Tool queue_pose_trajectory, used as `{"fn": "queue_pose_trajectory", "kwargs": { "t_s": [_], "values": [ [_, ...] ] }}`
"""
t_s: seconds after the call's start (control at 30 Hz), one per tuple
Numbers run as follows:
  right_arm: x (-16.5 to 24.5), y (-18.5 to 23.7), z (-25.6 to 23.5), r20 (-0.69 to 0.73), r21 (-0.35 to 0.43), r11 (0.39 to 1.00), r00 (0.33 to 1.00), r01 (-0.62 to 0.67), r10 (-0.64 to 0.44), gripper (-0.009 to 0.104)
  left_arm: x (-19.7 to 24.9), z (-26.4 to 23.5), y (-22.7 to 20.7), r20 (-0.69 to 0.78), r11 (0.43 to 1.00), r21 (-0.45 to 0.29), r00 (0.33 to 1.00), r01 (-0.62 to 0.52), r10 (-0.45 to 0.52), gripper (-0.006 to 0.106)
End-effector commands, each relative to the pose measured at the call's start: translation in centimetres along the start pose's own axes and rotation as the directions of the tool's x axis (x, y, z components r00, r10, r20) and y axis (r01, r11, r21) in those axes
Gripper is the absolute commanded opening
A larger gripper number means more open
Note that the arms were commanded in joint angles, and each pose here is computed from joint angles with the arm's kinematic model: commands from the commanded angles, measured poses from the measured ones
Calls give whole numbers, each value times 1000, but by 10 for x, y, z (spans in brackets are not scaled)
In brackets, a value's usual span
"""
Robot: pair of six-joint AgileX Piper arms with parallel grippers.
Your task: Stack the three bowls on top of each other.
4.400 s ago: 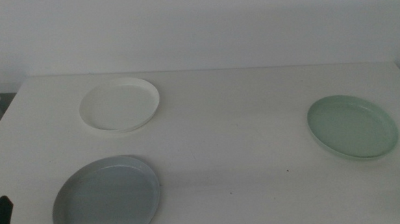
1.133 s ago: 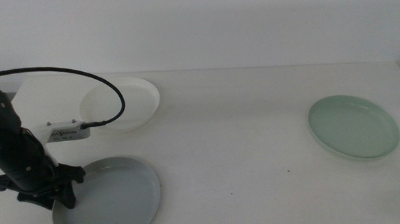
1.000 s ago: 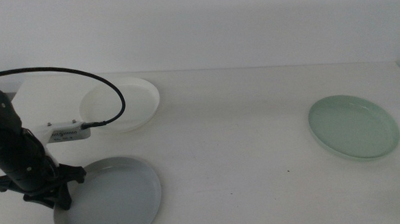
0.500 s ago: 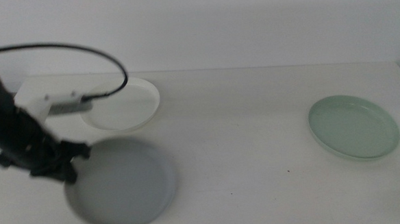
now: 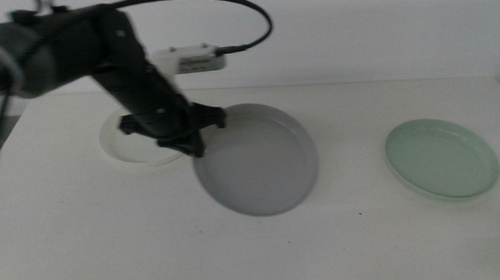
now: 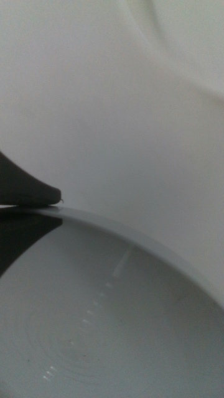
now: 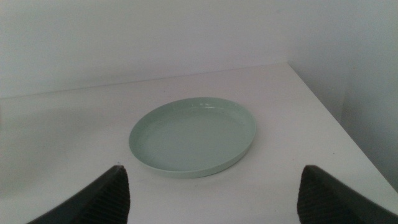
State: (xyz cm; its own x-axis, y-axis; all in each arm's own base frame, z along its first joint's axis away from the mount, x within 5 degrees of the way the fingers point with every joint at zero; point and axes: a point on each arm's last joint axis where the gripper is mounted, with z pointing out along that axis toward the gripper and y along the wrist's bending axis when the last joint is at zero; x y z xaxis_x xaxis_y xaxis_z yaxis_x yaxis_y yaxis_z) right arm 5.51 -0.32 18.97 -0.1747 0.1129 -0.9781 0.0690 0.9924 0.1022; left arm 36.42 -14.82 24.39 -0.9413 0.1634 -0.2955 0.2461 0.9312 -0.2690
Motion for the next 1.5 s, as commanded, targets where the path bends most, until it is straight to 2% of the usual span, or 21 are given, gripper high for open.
{"fn": "queue_pose_trajectory", "kwargs": {
  "t_s": [0.0,0.4,0.87,0.93,1.03,1.13,1.23,1.4,1.47],
  "values": [
    [0,0,0,8,6,1000,1000,11,-11,75,-11,12,-13,-12,1000,29,1000,10,-9,-2],
    [0,0,0,8,6,1000,1000,11,-11,75,-20,71,-20,-120,998,56,993,20,-13,-2],
    [0,0,0,8,6,1000,1000,11,-11,75,-18,94,-13,-146,998,43,989,34,-27,-2],
    [0,0,0,8,6,1000,1000,11,-11,75,-18,94,-14,-146,998,50,989,40,-33,2],
    [0,0,0,8,6,1000,1000,11,-11,75,-19,94,-13,-145,998,49,989,44,-36,10],
    [0,0,0,8,6,1000,1000,11,-11,75,-19,94,-13,-145,998,49,989,44,-36,24],
    [0,0,0,8,6,1000,1000,11,-11,75,-17,94,-13,-159,998,49,987,44,-35,47],
    [0,0,0,8,6,1000,1000,11,-11,75,-17,82,-9,-182,998,62,983,-9,20,94],
    [0,0,0,8,6,1000,1000,11,-11,75,-19,70,-6,-170,997,74,985,-5,18,94]
  ]
}}
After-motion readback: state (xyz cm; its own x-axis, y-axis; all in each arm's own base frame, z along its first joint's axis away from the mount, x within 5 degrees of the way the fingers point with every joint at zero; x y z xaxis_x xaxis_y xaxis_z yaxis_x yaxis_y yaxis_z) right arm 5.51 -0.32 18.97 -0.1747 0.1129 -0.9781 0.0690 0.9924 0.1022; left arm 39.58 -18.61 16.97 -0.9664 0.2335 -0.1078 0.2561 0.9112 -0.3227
